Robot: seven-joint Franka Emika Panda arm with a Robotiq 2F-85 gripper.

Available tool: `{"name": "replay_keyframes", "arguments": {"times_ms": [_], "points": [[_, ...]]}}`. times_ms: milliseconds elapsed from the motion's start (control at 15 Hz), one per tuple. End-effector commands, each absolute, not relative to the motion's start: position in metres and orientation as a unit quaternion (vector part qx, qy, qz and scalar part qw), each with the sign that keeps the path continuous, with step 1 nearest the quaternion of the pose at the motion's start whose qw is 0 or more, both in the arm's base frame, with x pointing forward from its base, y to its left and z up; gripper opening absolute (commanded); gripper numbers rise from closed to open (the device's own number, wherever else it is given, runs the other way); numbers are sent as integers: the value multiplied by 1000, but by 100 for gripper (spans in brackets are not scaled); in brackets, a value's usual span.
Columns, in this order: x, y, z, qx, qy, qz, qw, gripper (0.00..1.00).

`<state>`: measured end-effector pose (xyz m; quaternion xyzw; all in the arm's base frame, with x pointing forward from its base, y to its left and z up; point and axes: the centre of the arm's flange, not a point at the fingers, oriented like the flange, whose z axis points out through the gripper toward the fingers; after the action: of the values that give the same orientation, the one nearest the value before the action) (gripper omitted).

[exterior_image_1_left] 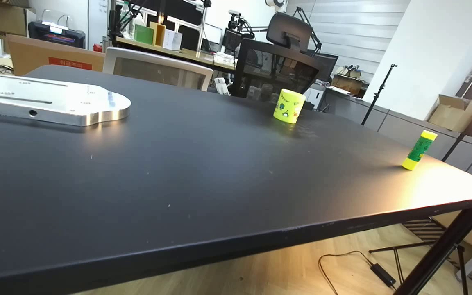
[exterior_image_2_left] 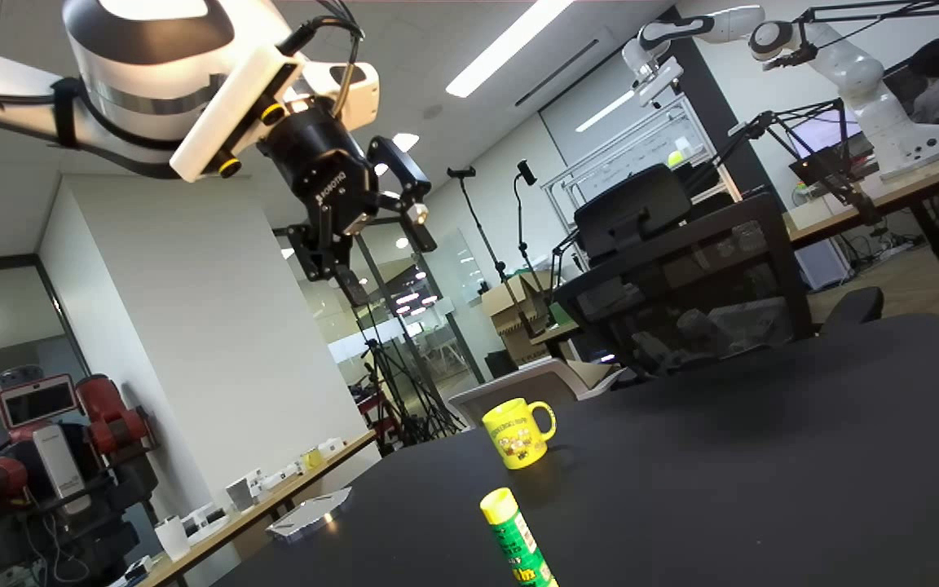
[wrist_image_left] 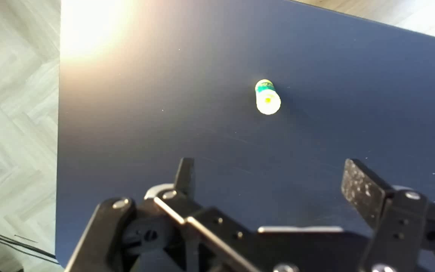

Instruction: Put the stick of glue in the mug

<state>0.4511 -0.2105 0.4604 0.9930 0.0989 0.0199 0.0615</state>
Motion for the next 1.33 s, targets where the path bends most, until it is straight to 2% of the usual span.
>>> {"name": "replay_keyframes", "arguments": {"times_ms": [0, 867, 1267], "points": [[458, -228, 437, 995, 75, 32, 53, 100], [455, -230, 409, 998, 59, 14, 36, 100], [451, -209, 367, 999, 28, 35, -15, 100]]}}
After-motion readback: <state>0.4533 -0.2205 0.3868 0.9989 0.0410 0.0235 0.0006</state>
